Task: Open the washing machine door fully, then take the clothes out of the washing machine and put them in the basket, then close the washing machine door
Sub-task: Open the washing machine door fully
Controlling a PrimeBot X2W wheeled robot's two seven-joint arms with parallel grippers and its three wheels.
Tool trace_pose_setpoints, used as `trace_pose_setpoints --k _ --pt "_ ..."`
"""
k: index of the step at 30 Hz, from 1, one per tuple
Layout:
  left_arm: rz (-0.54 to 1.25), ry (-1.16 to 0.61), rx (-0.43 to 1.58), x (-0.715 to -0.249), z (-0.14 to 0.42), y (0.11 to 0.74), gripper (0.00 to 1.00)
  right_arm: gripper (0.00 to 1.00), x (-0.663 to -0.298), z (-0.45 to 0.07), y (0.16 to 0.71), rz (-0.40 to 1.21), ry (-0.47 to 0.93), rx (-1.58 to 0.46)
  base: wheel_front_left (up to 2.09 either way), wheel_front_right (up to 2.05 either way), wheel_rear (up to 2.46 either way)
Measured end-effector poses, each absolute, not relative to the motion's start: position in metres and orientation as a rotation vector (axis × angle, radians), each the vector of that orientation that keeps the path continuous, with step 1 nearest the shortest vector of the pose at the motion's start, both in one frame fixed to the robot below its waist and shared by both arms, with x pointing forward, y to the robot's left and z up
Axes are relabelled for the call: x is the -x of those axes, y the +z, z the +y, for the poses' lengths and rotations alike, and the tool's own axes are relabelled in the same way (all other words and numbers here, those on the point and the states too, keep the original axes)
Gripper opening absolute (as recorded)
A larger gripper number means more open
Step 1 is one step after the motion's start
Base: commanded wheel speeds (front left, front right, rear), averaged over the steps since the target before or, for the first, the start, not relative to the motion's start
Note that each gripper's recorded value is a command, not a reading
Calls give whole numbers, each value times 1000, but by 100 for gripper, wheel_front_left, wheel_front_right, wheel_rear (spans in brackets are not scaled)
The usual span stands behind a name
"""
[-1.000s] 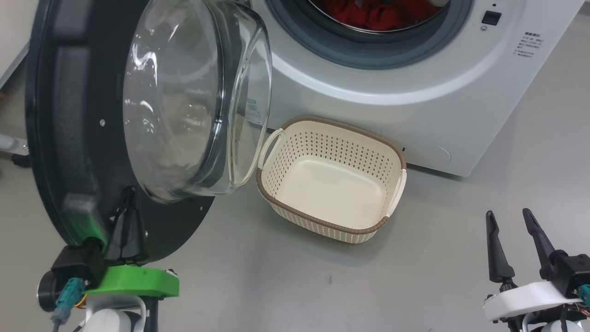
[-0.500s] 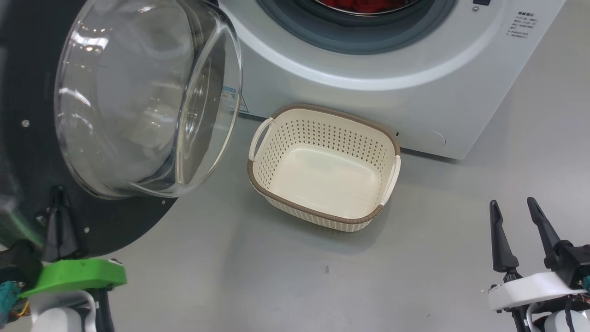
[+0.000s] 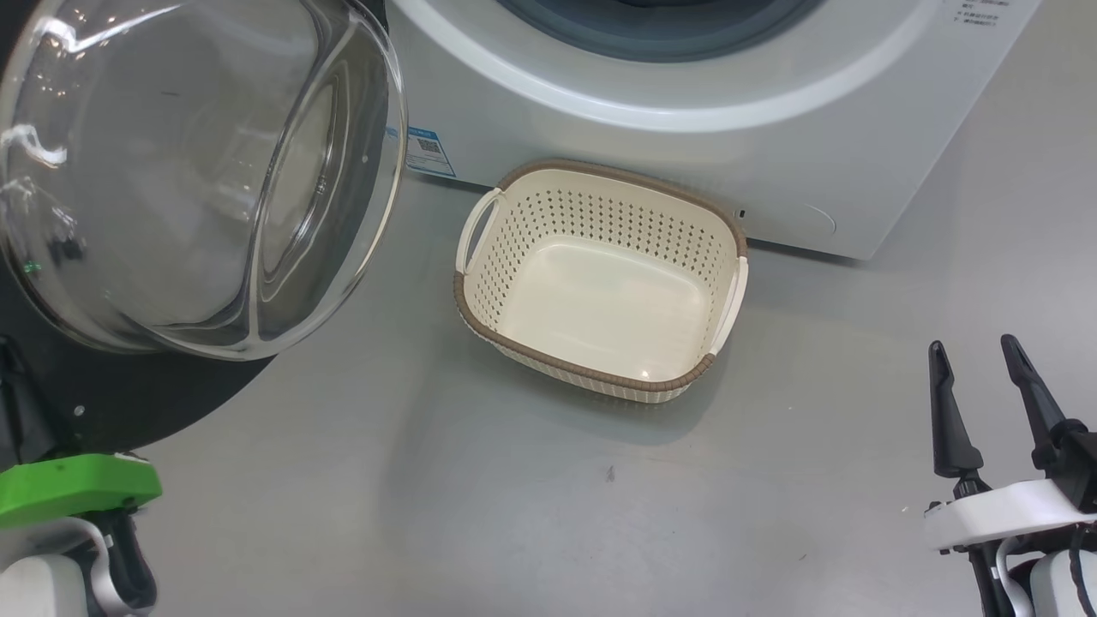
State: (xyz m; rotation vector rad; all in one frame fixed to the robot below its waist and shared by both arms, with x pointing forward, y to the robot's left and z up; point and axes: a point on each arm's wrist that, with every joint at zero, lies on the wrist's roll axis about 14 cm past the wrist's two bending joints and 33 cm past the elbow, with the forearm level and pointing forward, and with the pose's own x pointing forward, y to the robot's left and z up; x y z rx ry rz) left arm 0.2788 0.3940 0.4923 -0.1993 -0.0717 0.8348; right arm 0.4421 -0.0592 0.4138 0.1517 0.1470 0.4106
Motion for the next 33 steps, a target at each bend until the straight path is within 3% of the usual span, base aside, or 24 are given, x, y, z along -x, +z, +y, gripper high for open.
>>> trace_pose_setpoints --k 16,33 --pt "-64 896 211 -277 410 486 0 100 -448 -57 414 139 417 -152 0 0 0" --pt "-47 784 172 -289 382 488 0 100 -443 -55 424 126 424 -146 0 0 0"
